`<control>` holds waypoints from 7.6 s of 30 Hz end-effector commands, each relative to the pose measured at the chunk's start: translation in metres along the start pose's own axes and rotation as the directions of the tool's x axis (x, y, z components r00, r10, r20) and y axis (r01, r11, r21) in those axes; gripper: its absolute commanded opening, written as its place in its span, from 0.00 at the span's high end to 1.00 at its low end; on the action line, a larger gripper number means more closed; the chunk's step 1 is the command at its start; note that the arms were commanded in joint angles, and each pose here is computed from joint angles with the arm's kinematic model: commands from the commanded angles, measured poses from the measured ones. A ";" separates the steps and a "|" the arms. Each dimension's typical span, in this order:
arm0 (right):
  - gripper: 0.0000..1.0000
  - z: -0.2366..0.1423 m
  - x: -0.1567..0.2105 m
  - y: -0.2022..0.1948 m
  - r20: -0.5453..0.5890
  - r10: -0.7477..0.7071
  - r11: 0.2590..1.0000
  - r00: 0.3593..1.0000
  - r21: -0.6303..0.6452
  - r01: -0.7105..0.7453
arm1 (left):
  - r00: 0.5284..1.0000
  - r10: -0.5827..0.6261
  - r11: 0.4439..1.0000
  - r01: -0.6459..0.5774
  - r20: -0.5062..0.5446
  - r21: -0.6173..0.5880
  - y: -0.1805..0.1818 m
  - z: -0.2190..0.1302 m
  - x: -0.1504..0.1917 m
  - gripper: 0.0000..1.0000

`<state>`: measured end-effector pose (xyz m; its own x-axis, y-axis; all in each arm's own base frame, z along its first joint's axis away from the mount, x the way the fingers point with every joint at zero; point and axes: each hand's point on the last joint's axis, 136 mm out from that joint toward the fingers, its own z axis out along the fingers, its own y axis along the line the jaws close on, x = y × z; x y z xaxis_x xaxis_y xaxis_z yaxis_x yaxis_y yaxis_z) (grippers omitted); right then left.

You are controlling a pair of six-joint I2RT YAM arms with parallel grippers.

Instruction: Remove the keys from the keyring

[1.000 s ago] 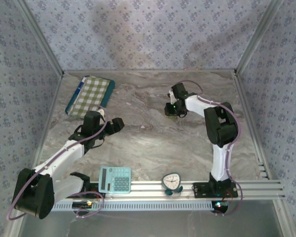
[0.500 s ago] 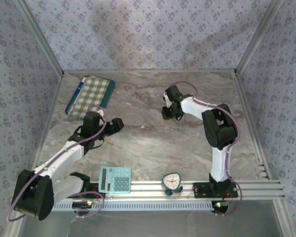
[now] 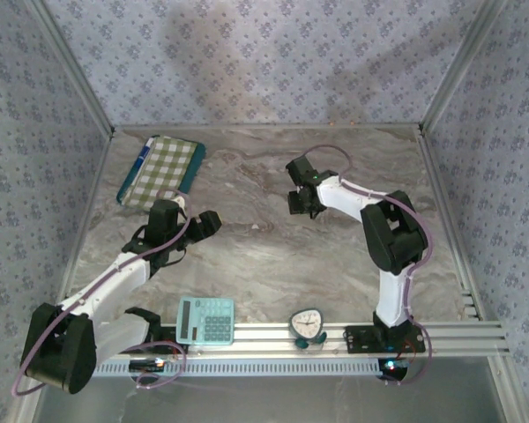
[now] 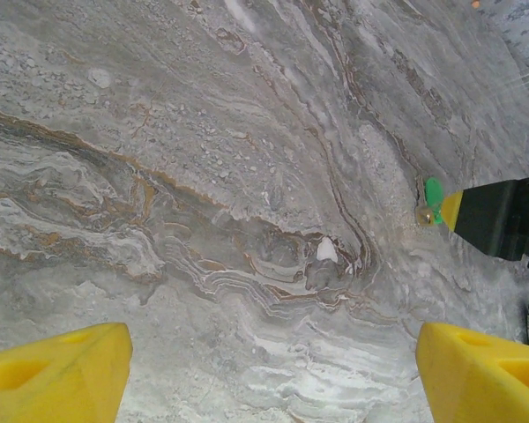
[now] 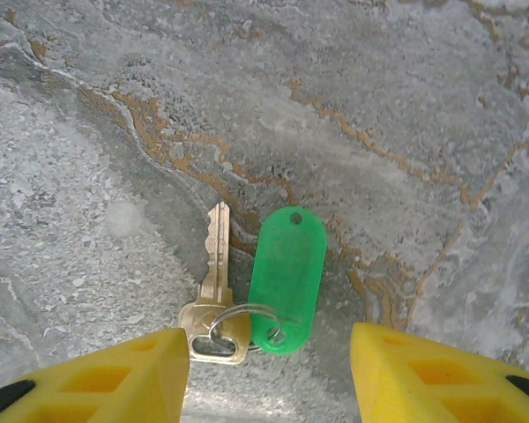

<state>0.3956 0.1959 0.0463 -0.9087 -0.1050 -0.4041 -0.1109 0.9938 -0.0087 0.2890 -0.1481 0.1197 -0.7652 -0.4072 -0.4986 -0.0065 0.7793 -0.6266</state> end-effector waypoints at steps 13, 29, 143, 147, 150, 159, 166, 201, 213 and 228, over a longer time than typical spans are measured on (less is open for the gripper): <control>0.57 0.010 0.010 -0.008 -0.035 0.162 0.980 0.986 0.124 -0.157 | 1.000 0.008 1.000 -0.008 0.024 0.024 -0.002 -0.008 0.002 0.15; 0.51 0.010 -0.008 0.006 0.028 0.245 0.968 0.969 0.042 -0.246 | 1.000 0.006 1.000 -0.006 0.026 0.022 0.000 -0.010 0.005 0.15; 1.00 -0.385 -0.010 0.113 0.568 -0.228 0.310 0.791 -0.728 0.612 | 0.650 0.679 0.195 -0.608 0.341 0.770 -0.283 -0.126 0.005 0.67; 1.00 -0.385 -0.010 0.112 0.569 -0.223 0.314 0.791 -0.726 0.611 | 0.642 0.691 0.215 -0.621 0.332 0.753 -0.279 -0.123 0.004 0.72; 1.00 -0.384 -0.008 0.110 0.565 -0.229 0.316 0.793 -0.727 0.609 | 0.634 0.701 0.226 -0.632 0.326 0.742 -0.276 -0.124 0.004 0.73; 1.00 -0.380 -0.005 0.110 0.554 -0.235 0.320 0.798 -0.731 0.602 | 0.612 0.718 0.219 -0.650 0.330 0.728 -0.273 -0.132 0.006 0.80; 1.00 -0.376 -0.003 0.109 0.545 -0.246 0.327 0.802 -0.732 0.598 | 0.606 0.728 0.227 -0.655 0.321 0.721 -0.269 -0.134 0.007 0.81; 0.29 -0.307 -0.027 0.042 0.791 0.115 0.678 0.601 -0.505 0.534 | 0.686 0.709 0.459 -0.624 0.163 0.632 -0.260 -0.100 -0.019 1.00; 0.30 -0.311 0.013 0.082 0.930 0.047 0.586 0.365 -0.322 0.744 | 0.719 0.679 0.462 -0.577 0.151 0.674 -0.269 -0.108 -0.020 1.00; 0.38 -0.311 0.002 0.099 0.985 -0.082 0.733 0.153 -0.045 0.679 | 0.721 0.679 0.462 -0.567 0.140 0.682 -0.270 -0.109 -0.018 1.00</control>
<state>0.2459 0.2918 0.3077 0.1982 -0.0783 -0.9770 -0.7952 0.5700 -0.2069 0.2373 -0.2976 0.3441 -0.4862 0.1904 -0.8528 0.8564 0.2976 -0.4218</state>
